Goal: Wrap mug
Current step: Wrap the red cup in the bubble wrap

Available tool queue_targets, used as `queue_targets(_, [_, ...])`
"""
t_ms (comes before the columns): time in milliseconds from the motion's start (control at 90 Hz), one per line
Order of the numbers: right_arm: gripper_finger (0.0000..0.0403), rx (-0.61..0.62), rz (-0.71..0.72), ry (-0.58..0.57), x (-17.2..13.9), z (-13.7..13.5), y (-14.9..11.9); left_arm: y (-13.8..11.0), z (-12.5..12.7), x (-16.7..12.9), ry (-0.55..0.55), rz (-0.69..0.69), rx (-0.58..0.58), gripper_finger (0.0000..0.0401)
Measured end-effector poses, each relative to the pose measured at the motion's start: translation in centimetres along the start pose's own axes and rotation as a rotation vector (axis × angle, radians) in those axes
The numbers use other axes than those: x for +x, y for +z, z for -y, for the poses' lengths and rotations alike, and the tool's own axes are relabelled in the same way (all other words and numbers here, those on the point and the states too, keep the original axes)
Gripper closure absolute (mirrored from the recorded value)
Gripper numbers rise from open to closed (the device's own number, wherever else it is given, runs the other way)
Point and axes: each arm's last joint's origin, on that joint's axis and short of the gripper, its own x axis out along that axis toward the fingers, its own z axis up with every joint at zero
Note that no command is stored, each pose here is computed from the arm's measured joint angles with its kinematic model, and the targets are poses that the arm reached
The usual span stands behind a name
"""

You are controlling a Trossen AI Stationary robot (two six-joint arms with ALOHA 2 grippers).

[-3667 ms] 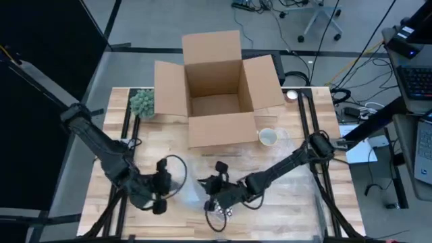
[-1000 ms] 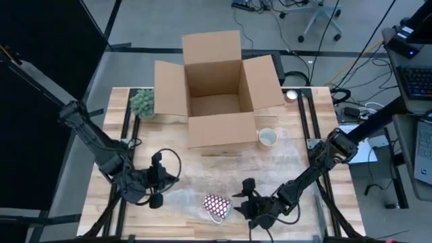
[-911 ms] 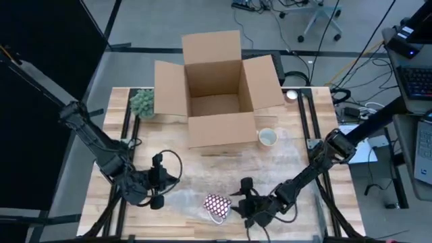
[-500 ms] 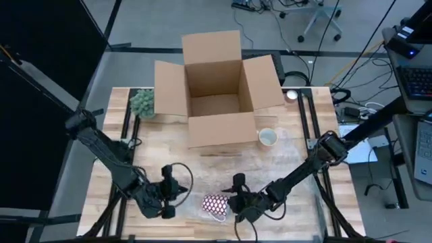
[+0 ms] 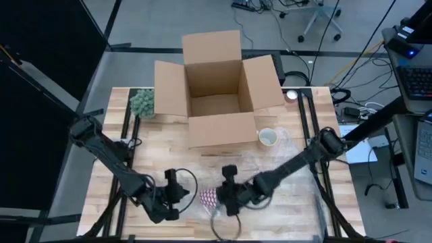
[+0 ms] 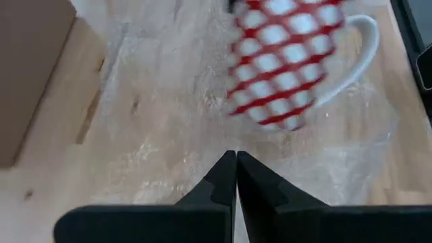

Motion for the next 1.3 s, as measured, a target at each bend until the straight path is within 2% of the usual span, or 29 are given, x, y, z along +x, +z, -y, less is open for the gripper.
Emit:
queue_targets(233, [0.04, 0.081, -0.022, 0.038, -0.7, 3.0, 3.3, 0.3, -0.5, -1.5, -0.018, 0.013, -0.001, 0.0401])
queue_targets(411, [0.0401, 0.09, -0.097, 0.044, 0.9, 4.0, 3.7, 0.4, -0.5, -2.4, -0.039, 0.025, 0.002, 0.0401])
queue_targets(622, [0.0401, 0.075, -0.184, 0.032, 3.1, 4.0, 2.9, 0.4, -0.6, -2.4, -0.032, 0.028, 0.001, 0.0401])
queue_targets(1022, [0.0401, 0.018, -0.19, 0.047, 3.2, 4.0, 2.8, 0.4, -0.6, -2.4, -0.032, 0.029, 0.0, 0.0401])
queue_targets(1189, [0.04, -0.097, -0.209, 0.06, 2.8, 3.2, 2.5, 0.4, -0.6, -2.4, -0.033, 0.03, -0.003, 0.0401])
queue_targets(1300, [0.04, -0.109, -0.184, 0.082, 2.8, 2.9, 2.7, 0.5, -0.5, -2.4, -0.038, 0.037, -0.01, 0.0401])
